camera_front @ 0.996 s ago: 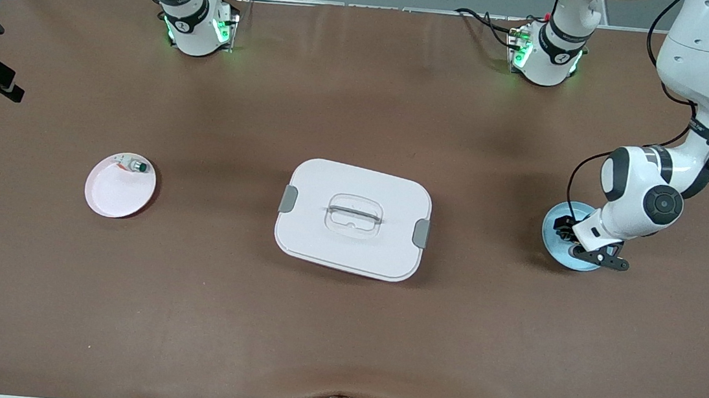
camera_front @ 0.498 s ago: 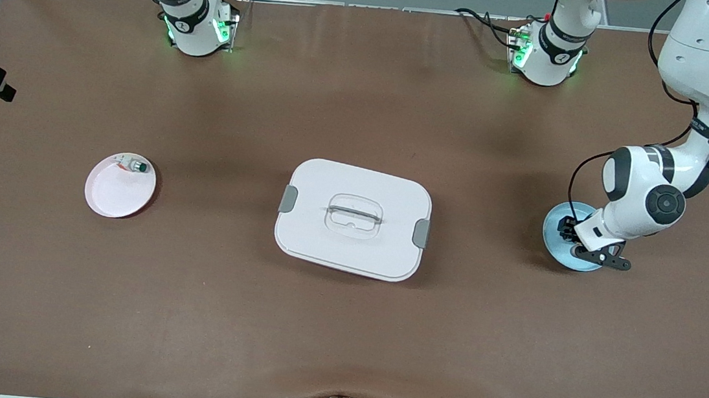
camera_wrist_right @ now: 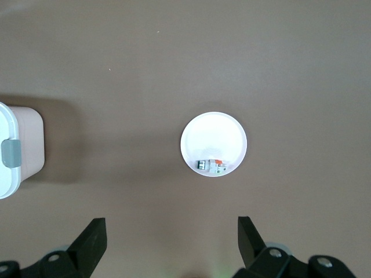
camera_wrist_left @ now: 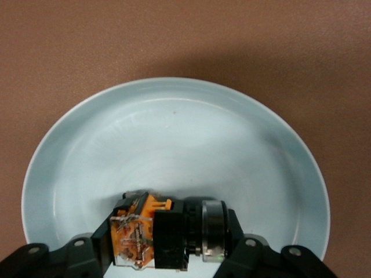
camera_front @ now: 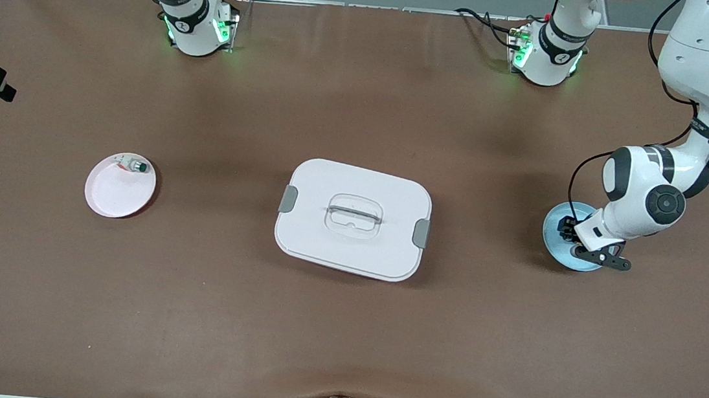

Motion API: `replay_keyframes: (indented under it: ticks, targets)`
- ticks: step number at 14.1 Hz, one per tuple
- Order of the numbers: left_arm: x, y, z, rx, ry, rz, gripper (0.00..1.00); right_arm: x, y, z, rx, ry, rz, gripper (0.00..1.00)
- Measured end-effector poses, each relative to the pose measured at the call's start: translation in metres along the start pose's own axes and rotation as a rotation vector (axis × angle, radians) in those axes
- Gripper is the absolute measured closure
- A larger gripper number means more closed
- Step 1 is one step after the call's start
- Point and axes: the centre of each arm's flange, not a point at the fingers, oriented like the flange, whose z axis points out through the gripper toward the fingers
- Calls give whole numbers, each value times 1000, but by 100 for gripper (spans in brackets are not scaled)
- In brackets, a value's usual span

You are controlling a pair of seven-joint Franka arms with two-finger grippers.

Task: Transfer orange switch to right arm and place
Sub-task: 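Close the left gripper on the orange switch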

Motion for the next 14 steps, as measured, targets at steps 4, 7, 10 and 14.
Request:
replay_keyframes:
  ticks: [4, 7, 10, 14]
  targets:
    - [0, 0, 0, 0, 0, 0, 27, 0, 0, 0, 0, 0, 0, 0]
    - [1, 0, -1, 1, 2, 1, 27, 0, 0, 0, 0, 0, 0, 0]
    - [2, 1, -3, 2, 7, 2, 27, 0, 0, 0, 0, 0, 0, 0]
    - [6, 1, -11, 5, 22, 4, 27, 0, 0, 0, 0, 0, 0, 0]
